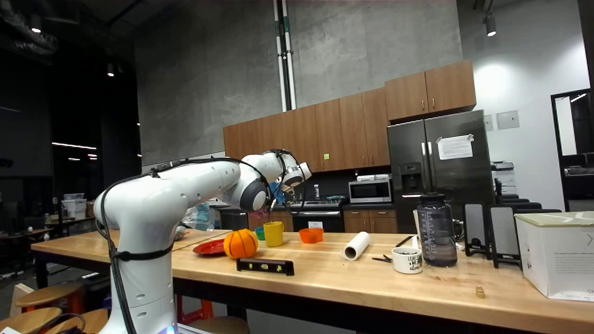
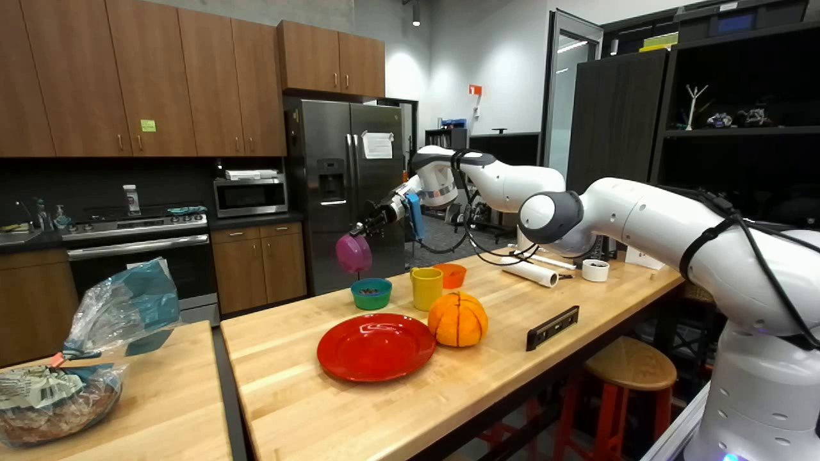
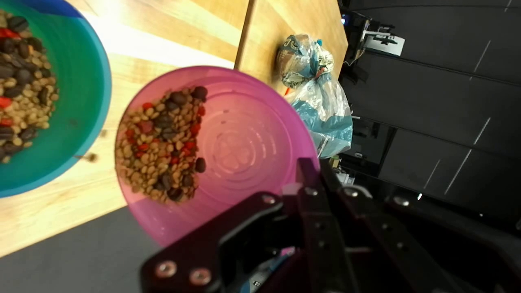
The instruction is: Pour the contents from the purple bowl into the green bowl.
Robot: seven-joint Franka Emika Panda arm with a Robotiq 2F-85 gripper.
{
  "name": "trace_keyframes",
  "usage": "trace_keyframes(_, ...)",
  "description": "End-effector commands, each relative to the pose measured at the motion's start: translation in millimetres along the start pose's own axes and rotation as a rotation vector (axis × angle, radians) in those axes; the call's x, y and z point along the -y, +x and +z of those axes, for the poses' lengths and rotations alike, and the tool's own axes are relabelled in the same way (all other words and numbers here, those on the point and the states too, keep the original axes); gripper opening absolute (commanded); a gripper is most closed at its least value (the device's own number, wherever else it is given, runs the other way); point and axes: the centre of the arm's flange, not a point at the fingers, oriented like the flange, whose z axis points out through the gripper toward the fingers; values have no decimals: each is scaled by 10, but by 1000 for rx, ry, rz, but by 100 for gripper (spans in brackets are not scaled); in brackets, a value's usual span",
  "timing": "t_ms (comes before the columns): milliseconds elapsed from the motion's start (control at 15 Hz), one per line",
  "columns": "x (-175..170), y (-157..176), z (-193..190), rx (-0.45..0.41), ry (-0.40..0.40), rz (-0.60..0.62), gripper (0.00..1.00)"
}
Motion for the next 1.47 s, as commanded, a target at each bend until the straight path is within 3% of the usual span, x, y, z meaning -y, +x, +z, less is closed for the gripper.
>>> trace_keyframes(0,93,-531,-22,-7,32,-10,1)
trace_keyframes(1400,67,-579,-152,-11,83,-18,1)
